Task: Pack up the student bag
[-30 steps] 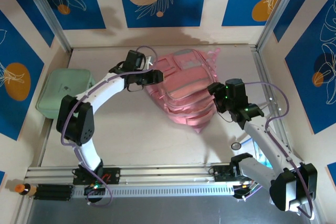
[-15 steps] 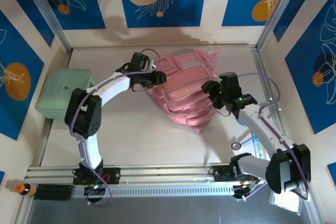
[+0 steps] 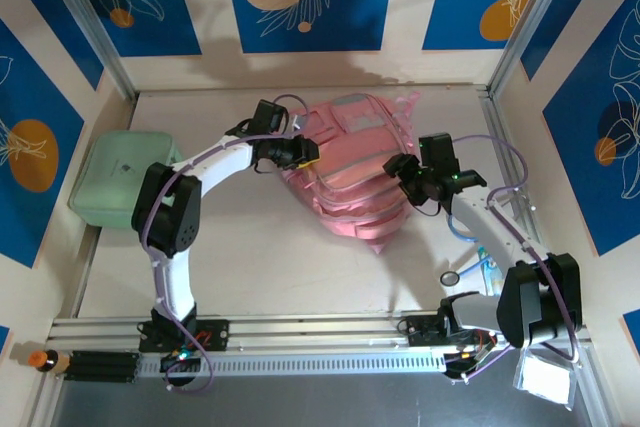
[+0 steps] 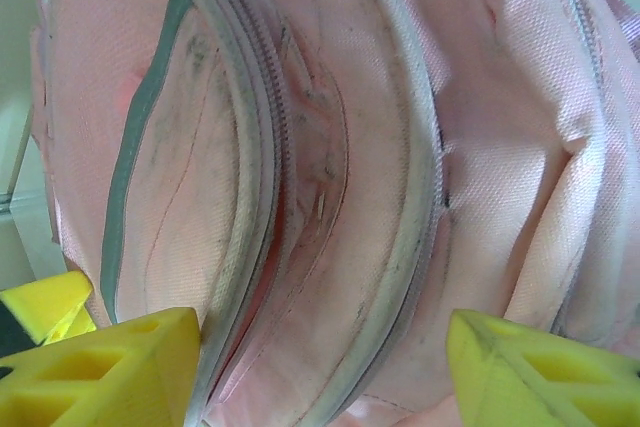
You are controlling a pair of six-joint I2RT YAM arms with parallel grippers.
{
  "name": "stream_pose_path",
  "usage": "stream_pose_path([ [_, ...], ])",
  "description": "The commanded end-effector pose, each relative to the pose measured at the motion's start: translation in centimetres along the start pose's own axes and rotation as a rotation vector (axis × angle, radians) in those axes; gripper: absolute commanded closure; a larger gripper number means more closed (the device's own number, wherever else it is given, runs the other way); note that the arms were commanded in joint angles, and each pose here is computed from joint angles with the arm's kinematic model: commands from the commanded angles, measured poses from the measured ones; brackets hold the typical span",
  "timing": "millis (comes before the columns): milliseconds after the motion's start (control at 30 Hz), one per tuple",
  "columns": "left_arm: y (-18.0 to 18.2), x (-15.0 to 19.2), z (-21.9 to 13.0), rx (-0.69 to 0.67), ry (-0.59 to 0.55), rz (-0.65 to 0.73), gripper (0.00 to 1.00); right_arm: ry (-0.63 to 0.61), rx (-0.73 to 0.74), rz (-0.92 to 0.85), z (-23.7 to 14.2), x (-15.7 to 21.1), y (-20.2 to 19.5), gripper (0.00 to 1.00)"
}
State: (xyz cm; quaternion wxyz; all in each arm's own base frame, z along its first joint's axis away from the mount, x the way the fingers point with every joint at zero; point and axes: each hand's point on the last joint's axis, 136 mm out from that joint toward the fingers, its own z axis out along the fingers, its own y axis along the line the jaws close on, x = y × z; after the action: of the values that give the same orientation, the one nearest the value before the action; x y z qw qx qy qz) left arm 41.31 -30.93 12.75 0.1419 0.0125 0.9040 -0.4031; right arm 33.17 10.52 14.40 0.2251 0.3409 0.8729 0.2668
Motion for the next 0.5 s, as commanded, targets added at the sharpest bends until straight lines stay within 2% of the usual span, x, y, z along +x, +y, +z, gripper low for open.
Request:
stream_pose_path([
  [0, -1.4, 0.1, 0.3, 0.043, 0.021, 0.015, 0.79, 0.029, 0.001, -0.015, 0.0, 0.0, -0.1, 0.32],
  [133, -1.9, -0.2, 0.0, 0.064, 0.000, 0.012, 0.98, 0.067, -0.038, -0.032, 0.9, -0.1, 0.6, 0.32],
  [167, -2.0, -0.1, -0.1, 0.073, -0.003, 0.011, 1.00, 0.085, -0.057, -0.044, 1.2, -0.1, 1.0, 0.32],
  [233, -2.1, -0.2, -0.5, 0.076, -0.014, 0.010, 1.00, 0.101, -0.088, -0.076, 1.8, -0.2, 1.9, 0.35],
  [467, -2.1, 0.9, -2.2, 0.075, -0.057, -0.005, 1.00, 0.072, -0.216, -0.174, 2.6, -1.1, 5.0, 0.36],
])
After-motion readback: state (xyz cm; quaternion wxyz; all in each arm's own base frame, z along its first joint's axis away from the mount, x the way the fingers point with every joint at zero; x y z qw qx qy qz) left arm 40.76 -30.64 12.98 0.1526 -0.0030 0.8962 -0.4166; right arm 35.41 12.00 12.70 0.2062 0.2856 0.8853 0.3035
